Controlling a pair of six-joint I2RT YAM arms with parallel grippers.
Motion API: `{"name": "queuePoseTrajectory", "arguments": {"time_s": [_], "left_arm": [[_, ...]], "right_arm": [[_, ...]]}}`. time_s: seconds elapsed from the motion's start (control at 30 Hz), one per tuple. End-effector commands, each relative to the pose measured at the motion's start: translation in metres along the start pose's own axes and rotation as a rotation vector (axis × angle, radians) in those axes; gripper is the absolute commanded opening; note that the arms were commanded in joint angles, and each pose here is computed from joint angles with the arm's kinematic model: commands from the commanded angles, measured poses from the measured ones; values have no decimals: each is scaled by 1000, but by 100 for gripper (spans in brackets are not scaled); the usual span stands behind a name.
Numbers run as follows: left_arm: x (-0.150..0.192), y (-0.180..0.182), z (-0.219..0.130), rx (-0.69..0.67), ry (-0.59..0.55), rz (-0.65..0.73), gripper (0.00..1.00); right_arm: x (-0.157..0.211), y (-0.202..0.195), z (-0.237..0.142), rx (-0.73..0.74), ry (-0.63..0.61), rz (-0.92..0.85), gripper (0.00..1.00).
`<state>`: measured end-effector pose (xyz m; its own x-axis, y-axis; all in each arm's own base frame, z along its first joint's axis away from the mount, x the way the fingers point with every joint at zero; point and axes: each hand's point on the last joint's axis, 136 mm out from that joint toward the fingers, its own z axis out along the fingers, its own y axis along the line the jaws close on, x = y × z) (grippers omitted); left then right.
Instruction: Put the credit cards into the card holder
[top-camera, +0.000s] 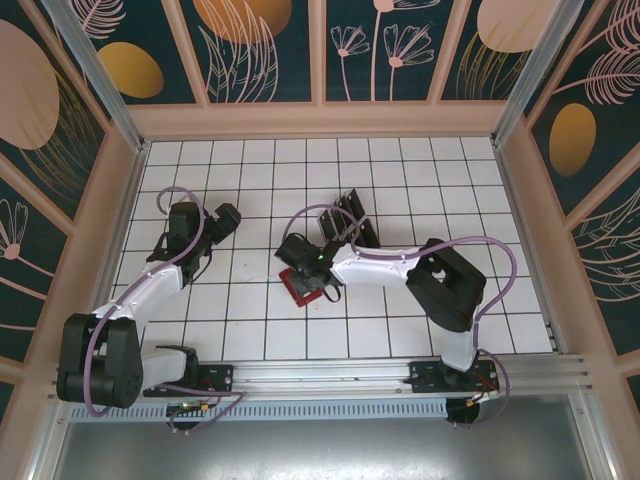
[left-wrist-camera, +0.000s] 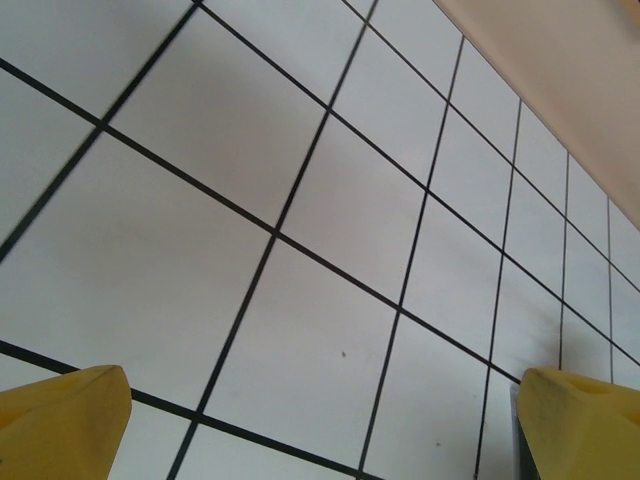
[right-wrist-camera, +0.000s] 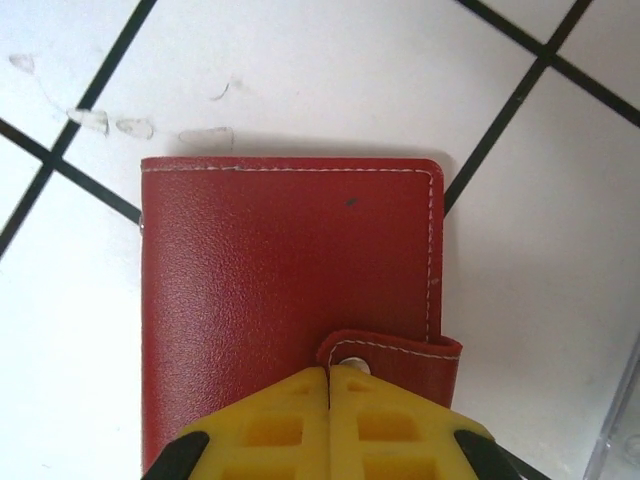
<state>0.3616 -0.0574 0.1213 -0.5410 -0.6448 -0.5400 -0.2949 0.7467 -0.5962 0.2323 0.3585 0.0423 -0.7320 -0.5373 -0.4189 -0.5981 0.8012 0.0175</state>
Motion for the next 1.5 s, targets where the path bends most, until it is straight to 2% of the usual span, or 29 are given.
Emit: {"name": "queuePoseTrajectory", "arguments": {"time_s": [0.0,0.23,0.57,0.93,1.47], "left_arm": [[8,-8,1,67,41,19,99],[30,-14,6,156,121,3,98],[58,-24,6,310,182,-43,99],[82,-60,2,453,226,-39,98],[86,-77,-4,536,206,-99,90]], "right_arm": [[-21,1,-22,-44,-82,77,0],[-49,-5,-38,-118,-181,212,0],[-69,-18,-48,-327,-274,430,0],[-90,-7,-58,-420,-321,458,0],[-114,13,-78,-528,-368,459,0]]}}
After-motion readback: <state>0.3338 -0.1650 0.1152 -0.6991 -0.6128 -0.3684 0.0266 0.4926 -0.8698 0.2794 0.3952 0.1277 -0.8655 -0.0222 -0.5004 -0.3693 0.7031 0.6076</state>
